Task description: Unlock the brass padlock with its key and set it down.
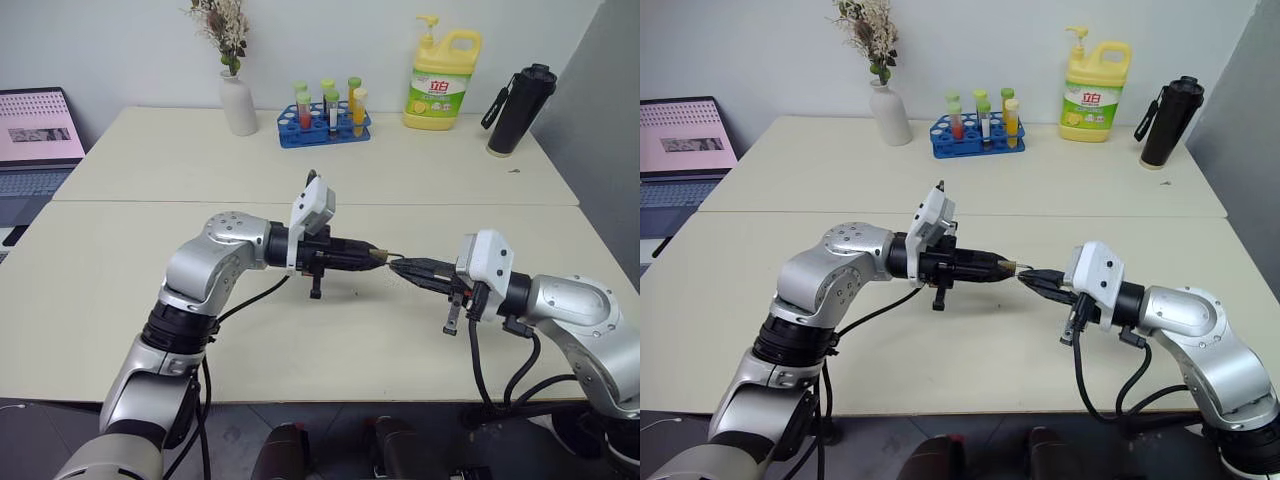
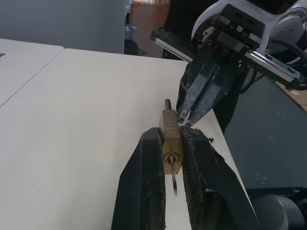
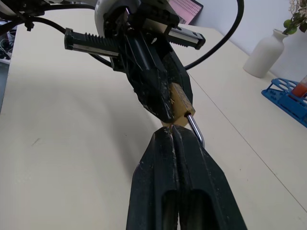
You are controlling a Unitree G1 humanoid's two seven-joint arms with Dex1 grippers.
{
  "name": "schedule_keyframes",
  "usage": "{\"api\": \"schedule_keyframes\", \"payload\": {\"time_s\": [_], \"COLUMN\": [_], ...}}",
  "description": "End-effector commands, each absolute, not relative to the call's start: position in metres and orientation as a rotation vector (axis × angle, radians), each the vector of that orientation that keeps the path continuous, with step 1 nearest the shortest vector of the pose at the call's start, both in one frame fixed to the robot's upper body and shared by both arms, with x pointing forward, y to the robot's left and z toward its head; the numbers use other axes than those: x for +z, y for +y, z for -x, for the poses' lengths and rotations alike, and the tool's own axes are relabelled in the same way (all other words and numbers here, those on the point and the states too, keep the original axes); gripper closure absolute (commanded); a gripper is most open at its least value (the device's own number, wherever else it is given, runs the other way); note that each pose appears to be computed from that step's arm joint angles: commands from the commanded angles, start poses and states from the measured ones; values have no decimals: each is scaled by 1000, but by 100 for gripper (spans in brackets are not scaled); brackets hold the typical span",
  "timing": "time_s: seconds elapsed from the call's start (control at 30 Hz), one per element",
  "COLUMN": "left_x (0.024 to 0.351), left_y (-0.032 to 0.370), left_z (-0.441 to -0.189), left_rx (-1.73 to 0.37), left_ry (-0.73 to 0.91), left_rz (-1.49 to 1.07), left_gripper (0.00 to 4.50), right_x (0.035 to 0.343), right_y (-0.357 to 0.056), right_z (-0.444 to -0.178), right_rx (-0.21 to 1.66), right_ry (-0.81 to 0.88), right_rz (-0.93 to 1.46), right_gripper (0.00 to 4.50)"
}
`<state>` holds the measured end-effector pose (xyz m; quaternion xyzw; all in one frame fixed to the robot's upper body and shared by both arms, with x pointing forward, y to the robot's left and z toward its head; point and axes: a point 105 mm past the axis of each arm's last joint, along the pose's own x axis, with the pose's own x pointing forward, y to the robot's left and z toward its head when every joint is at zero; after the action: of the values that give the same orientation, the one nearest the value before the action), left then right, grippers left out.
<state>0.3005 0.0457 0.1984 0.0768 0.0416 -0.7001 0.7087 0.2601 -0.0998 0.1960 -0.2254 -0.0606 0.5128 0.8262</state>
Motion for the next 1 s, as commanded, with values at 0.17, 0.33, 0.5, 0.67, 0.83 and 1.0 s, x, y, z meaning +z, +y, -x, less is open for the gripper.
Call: {"api": "schedule_keyframes", "payload": {"time_s": [0.17,0.33,0.5,0.67,0.83,1.0], "left_x": [207,207,207,206,208,209], "left_y": [47,47,48,49,50,51], "left_z": [-290,-288,-284,-281,-280,-279], "left_rx": [-1588,-1595,-1617,-1633,-1638,-1639], "left_ry": [46,45,48,54,58,68], "left_rz": [-203,-203,-206,-206,-196,-177], "left_gripper": [433,433,433,433,433,433], "right_x": [208,205,201,199,195,191], "right_y": [-100,-100,-97,-96,-95,-93], "right_z": [-263,-266,-267,-271,-272,-271], "right_rx": [1100,1123,1165,1195,1240,1271], "right_ry": [-186,-179,-169,-162,-138,-117], "right_rz": [502,520,540,557,561,548], "right_gripper": [450,450,450,450,450,450]}}
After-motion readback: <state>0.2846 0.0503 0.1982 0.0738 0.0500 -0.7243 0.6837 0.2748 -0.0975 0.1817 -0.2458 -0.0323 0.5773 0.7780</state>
